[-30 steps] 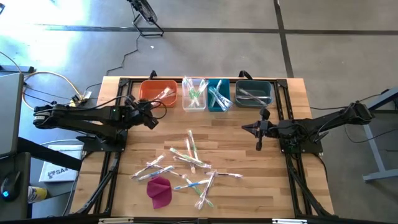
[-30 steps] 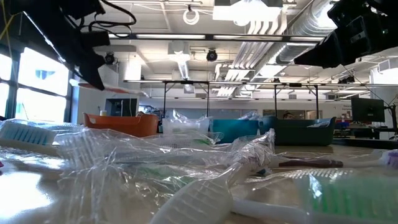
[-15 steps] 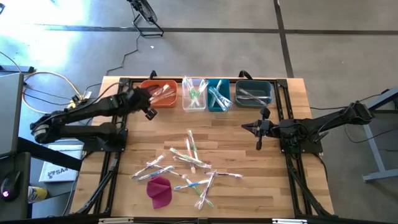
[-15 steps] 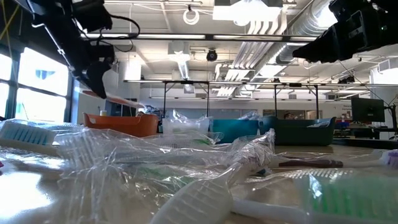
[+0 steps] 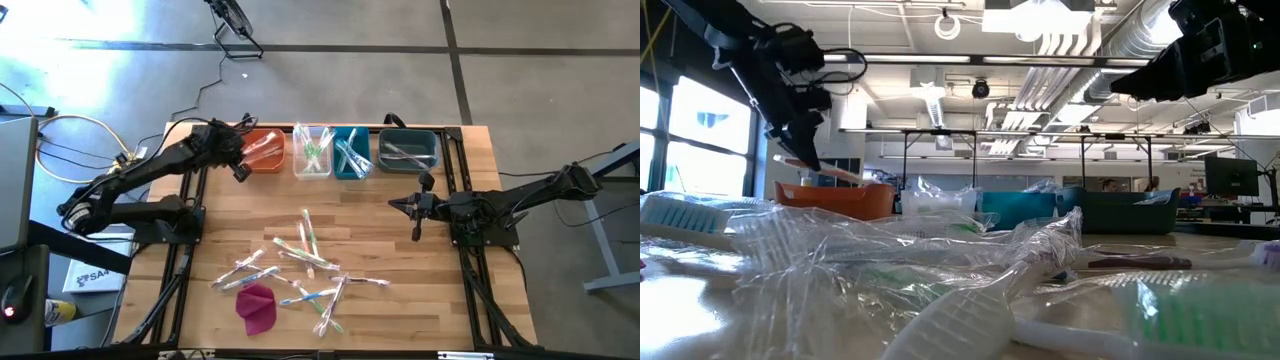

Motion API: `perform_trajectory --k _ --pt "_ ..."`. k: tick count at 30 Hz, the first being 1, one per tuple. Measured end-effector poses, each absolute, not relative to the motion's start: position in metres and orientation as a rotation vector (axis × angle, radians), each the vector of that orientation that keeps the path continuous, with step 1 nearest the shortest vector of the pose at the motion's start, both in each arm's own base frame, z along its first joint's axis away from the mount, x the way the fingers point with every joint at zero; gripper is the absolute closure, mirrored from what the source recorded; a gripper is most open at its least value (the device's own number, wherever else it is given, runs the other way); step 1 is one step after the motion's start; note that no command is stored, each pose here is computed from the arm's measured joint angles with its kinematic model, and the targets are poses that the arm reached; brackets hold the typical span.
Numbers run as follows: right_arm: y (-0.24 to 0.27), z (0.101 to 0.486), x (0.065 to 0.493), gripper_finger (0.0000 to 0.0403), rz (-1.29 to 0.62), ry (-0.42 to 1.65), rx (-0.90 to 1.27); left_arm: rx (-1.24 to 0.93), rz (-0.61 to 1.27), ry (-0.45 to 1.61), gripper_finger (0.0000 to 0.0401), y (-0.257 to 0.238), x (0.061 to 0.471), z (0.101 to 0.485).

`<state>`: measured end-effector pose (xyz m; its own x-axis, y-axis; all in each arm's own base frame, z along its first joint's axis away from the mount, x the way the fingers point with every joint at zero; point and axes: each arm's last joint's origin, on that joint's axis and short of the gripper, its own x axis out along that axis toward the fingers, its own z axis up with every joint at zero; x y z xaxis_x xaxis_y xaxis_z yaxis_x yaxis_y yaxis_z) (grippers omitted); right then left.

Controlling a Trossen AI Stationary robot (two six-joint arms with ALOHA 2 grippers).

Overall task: Pick & Place Toothbrushes
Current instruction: Put the orange toothbrush into the orange bin, then put the purple toothbrush into the green bin

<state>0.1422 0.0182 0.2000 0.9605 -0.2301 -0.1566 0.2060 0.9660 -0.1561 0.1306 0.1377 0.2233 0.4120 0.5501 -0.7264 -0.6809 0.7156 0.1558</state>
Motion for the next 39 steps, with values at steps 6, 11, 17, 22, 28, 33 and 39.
perform_trajectory --k 6,11,17,22,28,33,39 --pt "0.018 0.2 0.142 0.0398 -0.221 0.175 -0.139 -0.251 0.739 0.923 0.0379 0.154 0.138 0.201" --pt "0.018 0.2 0.142 0.0398 -0.221 0.175 -0.139 -0.248 0.741 0.922 0.0376 0.163 0.147 0.192" --pt "0.018 0.2 0.142 0.0398 -0.221 0.176 -0.14 -0.226 0.756 0.878 0.0348 0.167 0.151 0.193" --pt "0.018 0.2 0.142 0.0398 -0.221 0.177 -0.14 -0.223 0.758 0.873 0.0325 0.168 0.151 0.193" --pt "0.018 0.2 0.142 0.0398 -0.221 0.177 -0.135 -0.223 0.759 0.873 0.0288 0.168 0.151 0.193" --pt "0.018 0.2 0.142 0.0398 -0.221 0.177 -0.135 -0.224 0.76 0.873 0.0273 0.168 0.151 0.193" --pt "0.018 0.199 0.142 0.0398 -0.221 0.178 -0.133 -0.23 0.763 0.871 0.0274 0.168 0.151 0.193"
